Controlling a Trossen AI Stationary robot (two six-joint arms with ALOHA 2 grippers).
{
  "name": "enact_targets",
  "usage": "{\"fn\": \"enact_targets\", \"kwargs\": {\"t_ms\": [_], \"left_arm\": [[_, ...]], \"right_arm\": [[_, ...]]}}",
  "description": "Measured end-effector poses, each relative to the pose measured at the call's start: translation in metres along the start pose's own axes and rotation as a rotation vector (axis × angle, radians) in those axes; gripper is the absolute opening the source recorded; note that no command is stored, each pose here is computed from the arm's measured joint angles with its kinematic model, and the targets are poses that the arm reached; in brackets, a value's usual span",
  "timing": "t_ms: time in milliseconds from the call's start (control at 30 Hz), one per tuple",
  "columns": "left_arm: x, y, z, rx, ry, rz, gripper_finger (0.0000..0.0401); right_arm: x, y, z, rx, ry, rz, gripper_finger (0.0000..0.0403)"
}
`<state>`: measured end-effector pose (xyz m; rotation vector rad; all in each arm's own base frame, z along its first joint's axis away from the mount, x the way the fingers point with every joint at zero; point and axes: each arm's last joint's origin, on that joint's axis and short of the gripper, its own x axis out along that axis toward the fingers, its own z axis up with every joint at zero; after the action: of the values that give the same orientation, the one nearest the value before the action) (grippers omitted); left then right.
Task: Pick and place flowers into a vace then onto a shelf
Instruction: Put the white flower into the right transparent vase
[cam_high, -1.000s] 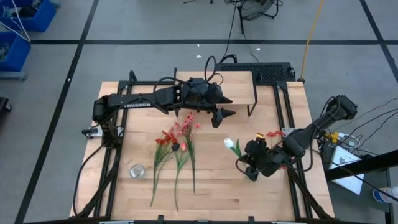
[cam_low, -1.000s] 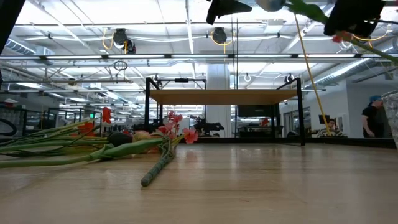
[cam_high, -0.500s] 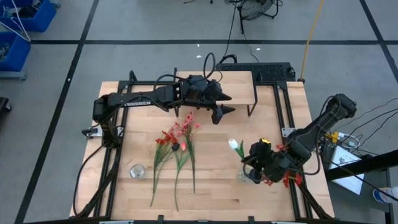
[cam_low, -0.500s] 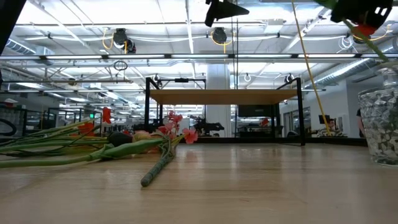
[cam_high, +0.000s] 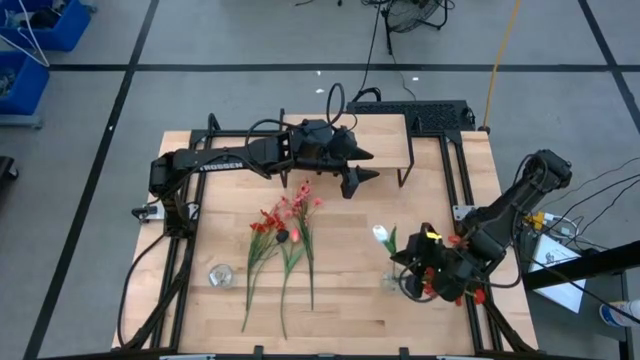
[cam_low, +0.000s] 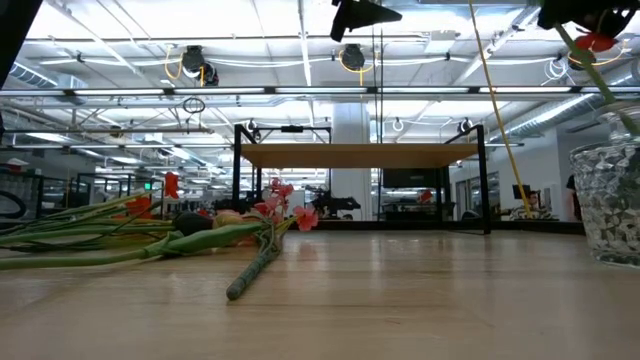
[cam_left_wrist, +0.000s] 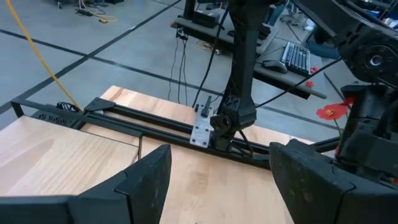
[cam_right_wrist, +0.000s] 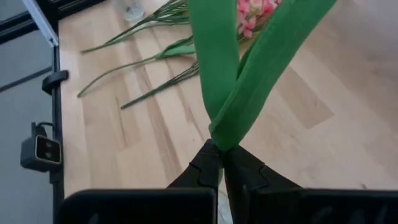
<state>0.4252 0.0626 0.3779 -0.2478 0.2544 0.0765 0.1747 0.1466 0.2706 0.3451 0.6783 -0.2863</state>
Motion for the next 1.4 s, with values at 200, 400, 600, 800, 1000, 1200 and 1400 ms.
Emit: {"fn": "enact_targets", "kwargs": {"t_ms": [200, 400, 600, 800, 1000, 1200, 1400], "left_arm": [[0.0, -0.001, 0.002, 0.002, -0.024, -0.005, 0.0273], [0.0, -0.001, 0.004, 0.004, -0.037, -0.008, 0.0274], [0.0, -0.001, 0.004, 0.003, -0.038, -0.008, 0.0274], [0.0, -0.001, 0.004, 0.005, -0.04, -0.008, 0.0274], [0.0, -0.001, 0.004, 0.003, -0.039, -0.008, 0.0274], [0.0, -0.001, 0.004, 0.004, -0.044, -0.009, 0.0273], [0.0, -0.001, 0.004, 0.003, -0.045, -0.009, 0.0274]], "right_arm": [[0.008, -0.004, -0.021, 0.0, 0.056, 0.025, 0.0], [0.018, -0.006, -0.037, 0.014, 0.052, 0.06, 0.0], [0.021, -0.01, -0.042, 0.002, 0.056, 0.055, 0.0001], [0.024, -0.013, -0.046, 0.009, 0.06, 0.051, 0.0001], [0.021, -0.008, -0.043, -0.062, 0.059, 0.139, 0.0028], [0.018, -0.009, -0.042, -0.078, 0.091, 0.167, 0.0086], [0.011, -0.012, -0.038, -0.061, 0.098, 0.202, 0.0136]]}}
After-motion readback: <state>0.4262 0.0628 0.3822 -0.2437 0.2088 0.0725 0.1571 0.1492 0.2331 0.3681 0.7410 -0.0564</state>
